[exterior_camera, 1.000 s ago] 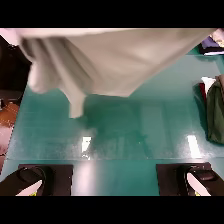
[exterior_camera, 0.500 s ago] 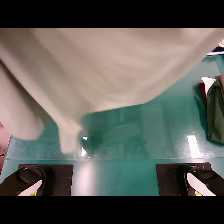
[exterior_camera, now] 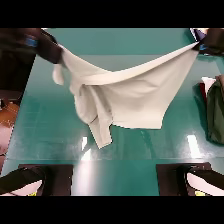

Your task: Fold the shirts.

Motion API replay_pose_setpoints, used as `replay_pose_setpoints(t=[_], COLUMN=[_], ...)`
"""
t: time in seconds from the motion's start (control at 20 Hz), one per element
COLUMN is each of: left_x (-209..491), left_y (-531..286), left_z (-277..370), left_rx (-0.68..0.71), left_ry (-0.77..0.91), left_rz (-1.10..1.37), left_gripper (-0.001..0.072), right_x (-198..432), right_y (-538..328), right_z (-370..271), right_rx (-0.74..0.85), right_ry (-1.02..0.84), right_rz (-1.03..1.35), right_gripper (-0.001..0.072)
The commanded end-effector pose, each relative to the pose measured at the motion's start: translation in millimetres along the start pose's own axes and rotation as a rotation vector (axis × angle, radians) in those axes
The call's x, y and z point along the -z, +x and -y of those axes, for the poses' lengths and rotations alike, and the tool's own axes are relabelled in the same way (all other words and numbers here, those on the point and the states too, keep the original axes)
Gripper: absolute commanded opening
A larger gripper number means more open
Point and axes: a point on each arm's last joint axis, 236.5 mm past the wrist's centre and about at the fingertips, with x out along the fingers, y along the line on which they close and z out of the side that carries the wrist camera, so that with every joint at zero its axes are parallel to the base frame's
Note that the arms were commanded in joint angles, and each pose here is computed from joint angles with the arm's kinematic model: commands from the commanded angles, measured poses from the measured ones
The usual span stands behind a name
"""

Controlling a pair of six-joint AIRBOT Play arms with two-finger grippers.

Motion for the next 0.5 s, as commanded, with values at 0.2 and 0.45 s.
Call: replay_pose_setpoints(t=[0.2, 0.45], left_x=[72.2, 118.2], left_y=[174.1, 152.2], left_z=[-36.4, -66.9], left_rx=[-0.029, 0.048], left_ry=[-0.206, -0.429], left_rz=[-0.280, -0.433], left_gripper=[0.0031, 0.0577], right_x=[-17.8, -29.4], right_y=[137.3, 140.5], right_z=[46.9, 60.4], right_rx=[0.030, 0.043], right_ry=[0.066, 0.089], right_rz=[0.036, 0.080], right_gripper=[0.0017, 0.0467])
